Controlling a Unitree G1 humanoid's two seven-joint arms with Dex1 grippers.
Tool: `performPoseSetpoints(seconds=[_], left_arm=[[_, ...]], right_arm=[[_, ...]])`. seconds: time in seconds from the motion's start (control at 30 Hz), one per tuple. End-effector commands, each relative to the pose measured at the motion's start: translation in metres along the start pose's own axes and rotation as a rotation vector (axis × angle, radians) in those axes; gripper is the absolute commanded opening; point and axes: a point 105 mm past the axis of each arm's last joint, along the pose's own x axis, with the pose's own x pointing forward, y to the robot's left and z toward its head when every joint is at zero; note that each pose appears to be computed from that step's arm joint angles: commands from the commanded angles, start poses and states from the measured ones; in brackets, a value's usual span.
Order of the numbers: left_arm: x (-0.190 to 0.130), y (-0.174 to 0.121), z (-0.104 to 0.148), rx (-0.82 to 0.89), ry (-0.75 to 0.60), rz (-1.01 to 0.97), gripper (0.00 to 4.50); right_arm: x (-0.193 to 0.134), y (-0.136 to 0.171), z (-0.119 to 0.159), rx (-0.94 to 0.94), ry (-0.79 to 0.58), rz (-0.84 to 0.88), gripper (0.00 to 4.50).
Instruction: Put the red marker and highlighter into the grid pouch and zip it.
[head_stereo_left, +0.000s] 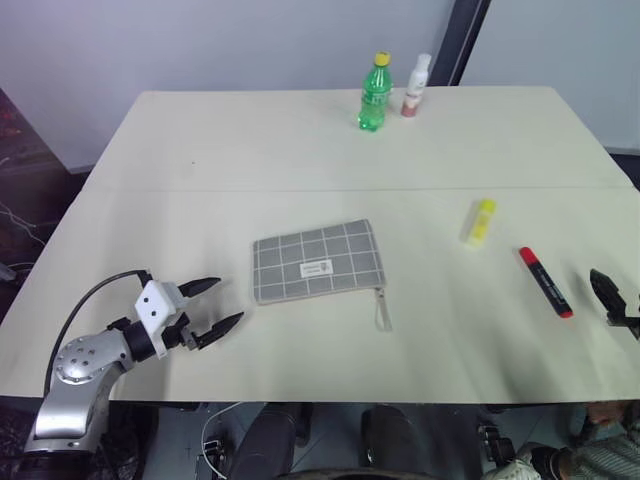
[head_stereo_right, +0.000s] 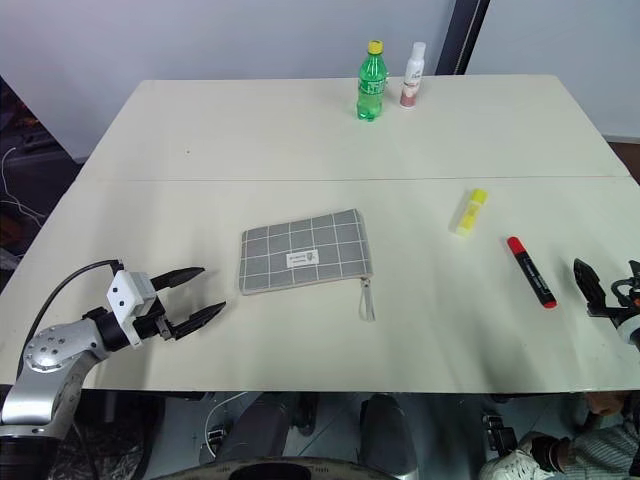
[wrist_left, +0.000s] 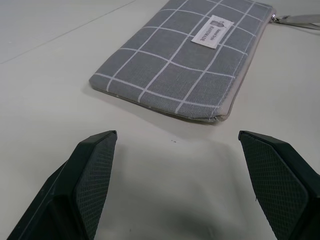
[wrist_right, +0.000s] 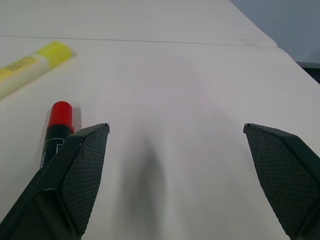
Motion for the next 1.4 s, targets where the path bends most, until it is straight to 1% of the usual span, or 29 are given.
performPoseSetpoints(seconds=[0.03,0.2,0.37,0.73,1.03,1.1,1.13,1.2,1.27,1.37,1.4], left_arm=[[0.002,-0.003,0.008,0.048,-0.029,-0.011,4.11],[0.001,-0.001,0.005,0.056,-0.005,-0.011,4.11],[0.0,0.0,0.008,0.059,-0.029,-0.019,4.11],[0.0,0.003,0.008,0.06,-0.028,-0.013,4.11],[0.0,0.009,0.01,0.099,-0.043,0.006,4.11],[-0.001,0.017,0.012,0.121,-0.052,0.036,4.11],[-0.001,0.022,0.012,0.143,-0.053,0.056,4.11],[-0.002,0.033,0.013,0.217,-0.046,0.086,4.11],[0.0,0.042,0.011,0.256,-0.035,0.113,4.11],[0.009,0.045,0.01,0.299,-0.03,0.103,4.11],[0.011,0.044,0.01,0.314,-0.033,0.092,4.11]], right_arm=[[0.001,0.005,0.012,-0.032,-0.044,0.014,4.46],[0.002,0.005,0.013,-0.053,-0.044,0.02,4.46],[0.003,0.004,0.013,-0.058,-0.041,0.025,4.46],[0.003,0.001,0.008,-0.068,-0.029,0.037,4.46],[0.004,0.002,0.008,-0.046,-0.039,0.051,4.46],[0.007,0.02,0.014,-0.029,-0.063,0.139,3.95],[0.009,0.035,0.018,-0.047,-0.074,0.203,3.67],[0.014,0.109,0.044,-0.033,-0.151,0.453,2.64],[0.013,0.167,0.062,-0.042,-0.205,0.621,1.5],[0.012,0.229,0.075,-0.075,-0.235,0.759,0.06],[0.012,0.24,0.075,-0.087,-0.234,0.781,0.06]])
